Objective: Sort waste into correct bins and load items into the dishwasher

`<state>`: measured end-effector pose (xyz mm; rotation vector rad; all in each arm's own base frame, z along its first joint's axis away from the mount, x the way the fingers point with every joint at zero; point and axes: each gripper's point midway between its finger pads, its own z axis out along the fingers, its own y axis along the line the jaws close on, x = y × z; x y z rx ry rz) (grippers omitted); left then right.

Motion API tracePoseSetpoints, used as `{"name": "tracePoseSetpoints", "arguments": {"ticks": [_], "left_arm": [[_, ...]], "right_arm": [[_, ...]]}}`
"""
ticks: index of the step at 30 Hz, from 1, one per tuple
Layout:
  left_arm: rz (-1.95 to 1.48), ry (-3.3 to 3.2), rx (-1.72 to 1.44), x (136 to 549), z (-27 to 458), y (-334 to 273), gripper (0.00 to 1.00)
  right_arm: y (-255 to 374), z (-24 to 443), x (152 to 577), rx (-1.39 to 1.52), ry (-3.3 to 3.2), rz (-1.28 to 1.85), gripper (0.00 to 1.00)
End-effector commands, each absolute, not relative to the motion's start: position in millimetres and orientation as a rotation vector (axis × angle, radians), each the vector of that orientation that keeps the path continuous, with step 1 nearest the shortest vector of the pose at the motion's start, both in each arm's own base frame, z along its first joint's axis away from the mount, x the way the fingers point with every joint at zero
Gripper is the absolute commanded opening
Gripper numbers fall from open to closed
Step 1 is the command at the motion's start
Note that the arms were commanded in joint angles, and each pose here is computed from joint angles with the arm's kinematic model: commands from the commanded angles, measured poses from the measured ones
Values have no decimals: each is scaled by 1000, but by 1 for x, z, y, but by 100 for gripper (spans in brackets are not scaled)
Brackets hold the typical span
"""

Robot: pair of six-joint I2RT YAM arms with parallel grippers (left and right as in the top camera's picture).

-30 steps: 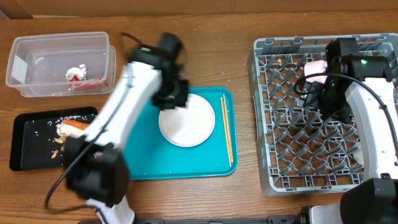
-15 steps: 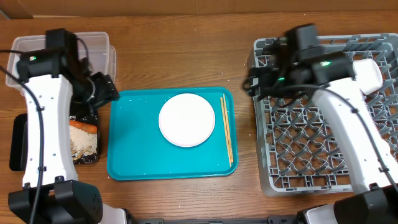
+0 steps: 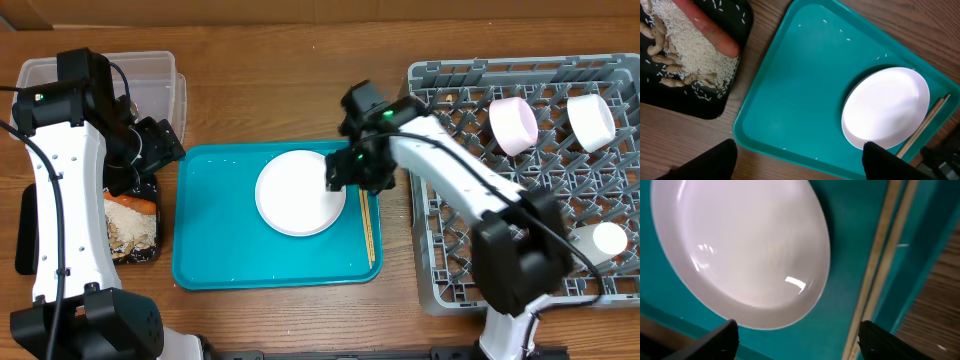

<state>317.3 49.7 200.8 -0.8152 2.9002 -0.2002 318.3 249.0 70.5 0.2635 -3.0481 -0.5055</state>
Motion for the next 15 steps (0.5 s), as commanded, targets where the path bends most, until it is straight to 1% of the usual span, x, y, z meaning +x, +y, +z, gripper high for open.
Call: {"name": "tracePoseSetpoints", "arguments": {"ticks": [1,5,9,13,15], "left_arm": [[-189,2889,-778,319,206,51,82],[-189,2888,-777,319,206,51,82],[-189,2889,-776,319,206,51,82],[-189,2891,-772,319,206,51,82],[-188,2891,-772,319,206,51,82]], "right_arm": [[263,51,307,251,-3009,-464,78],[271,31,300,221,-2973,-423,72],[273,21,299,214,-2965,-411,60],[259,16,308,114,-3025,-285,57],[258,16,310,100,-3031,-274,50]]}}
